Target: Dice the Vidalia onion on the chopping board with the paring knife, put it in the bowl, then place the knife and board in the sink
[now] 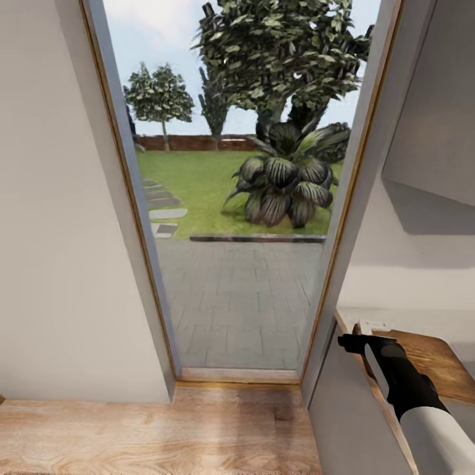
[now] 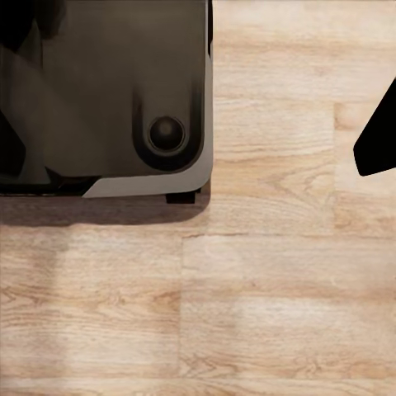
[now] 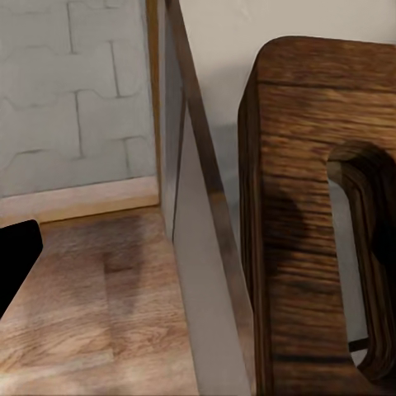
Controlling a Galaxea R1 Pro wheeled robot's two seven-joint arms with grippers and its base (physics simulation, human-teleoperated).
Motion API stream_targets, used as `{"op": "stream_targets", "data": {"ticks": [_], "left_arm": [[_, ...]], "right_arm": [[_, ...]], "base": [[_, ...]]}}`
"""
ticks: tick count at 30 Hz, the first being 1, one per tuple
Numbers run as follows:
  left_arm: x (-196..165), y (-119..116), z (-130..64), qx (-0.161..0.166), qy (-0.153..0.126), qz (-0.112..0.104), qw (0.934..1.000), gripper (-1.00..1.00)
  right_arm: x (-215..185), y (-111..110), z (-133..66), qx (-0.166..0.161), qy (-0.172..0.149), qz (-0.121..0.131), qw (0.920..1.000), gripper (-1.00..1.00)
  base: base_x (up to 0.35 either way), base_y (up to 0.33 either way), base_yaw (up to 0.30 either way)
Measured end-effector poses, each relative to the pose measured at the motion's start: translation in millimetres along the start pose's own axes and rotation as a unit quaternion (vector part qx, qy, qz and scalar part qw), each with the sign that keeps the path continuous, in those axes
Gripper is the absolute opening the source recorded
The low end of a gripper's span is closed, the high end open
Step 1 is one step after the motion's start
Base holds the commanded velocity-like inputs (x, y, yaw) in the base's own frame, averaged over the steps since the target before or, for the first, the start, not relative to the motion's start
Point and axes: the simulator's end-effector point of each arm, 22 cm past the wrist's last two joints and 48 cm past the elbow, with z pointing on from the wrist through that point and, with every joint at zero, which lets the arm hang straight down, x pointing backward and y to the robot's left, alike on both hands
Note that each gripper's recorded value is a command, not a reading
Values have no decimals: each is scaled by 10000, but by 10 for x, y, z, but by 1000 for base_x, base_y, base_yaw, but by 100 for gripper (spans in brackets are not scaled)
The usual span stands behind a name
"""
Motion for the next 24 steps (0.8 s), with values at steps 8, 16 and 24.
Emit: {"op": "stream_targets", "data": {"ticks": [8, 16, 24], "left_arm": [[32, 0, 0, 1, 41, 2, 10000, 100], [66, -1, 1, 1, 85, 4, 10000, 100], [101, -1, 1, 2, 129, 6, 9999, 100]], "right_arm": [[37, -6, 31, 10, 39, -10, 10000, 100], [77, -4, 62, 15, 80, -20, 10000, 100], [118, 0, 94, 18, 122, -29, 9999, 100]], "base": [[0, 0, 0], [0, 0, 0], [0, 0, 0]]}}
